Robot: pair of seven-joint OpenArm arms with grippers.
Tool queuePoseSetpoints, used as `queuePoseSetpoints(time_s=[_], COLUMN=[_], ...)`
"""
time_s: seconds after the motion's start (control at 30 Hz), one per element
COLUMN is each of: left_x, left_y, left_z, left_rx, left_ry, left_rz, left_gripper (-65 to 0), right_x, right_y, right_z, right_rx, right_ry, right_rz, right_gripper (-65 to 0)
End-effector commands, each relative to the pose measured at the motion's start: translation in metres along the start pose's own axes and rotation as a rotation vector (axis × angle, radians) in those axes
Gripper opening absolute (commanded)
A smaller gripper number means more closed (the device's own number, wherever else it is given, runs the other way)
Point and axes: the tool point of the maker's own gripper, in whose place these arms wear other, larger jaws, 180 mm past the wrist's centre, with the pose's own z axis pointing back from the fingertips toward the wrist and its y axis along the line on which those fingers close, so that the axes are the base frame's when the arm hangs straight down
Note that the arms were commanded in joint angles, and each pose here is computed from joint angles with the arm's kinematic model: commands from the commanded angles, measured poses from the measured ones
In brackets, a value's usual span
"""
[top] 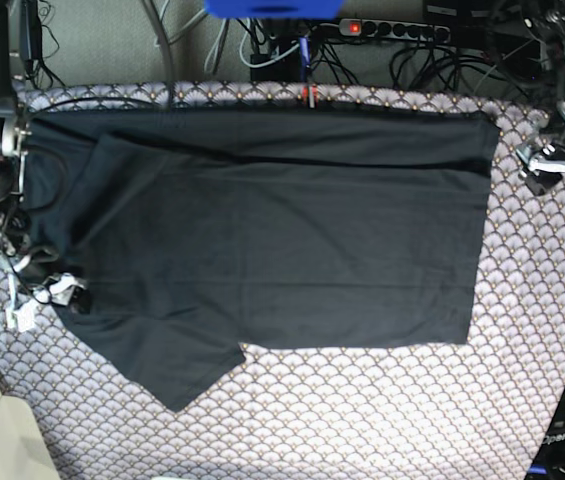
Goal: Fold the T-shirt properly
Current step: 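Grasp the shirt's side edges with both grippers near the sleeves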
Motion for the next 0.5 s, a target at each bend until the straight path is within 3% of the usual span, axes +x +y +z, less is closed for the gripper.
queuePoseSetpoints(time_s=[0.0,0.23,0.33,0.47], left_x=[0.011,0.026,0.032,0.041], left_y=[-0.003,-0.01,-0.015,-0.023], left_z=[0.003,0.001,0.001,0.0], left_rx=[-0.009,-0.024,-0.034,-0.053], left_ry=[-0.04,-0.08,-0.099,-0.121], left_rz=[-0.003,0.013,0.016,0.024], left_gripper=[-27.2,-27.4,-27.4,-27.4], right_x=[0.019,-0.001,0.002,0.011], right_y=[-0.001,-0.002,-0.014,-0.029], right_z=[0.001,0.003,0.01,0.021], right_rx=[0.006,0.005,-0.017,-0.047], right_ry=[-0.018,0.033,0.031,0.021], right_rz=[0.023,0.042,0.049,0.061], right_gripper=[-33.3,-58.1,-62.9,-64.2])
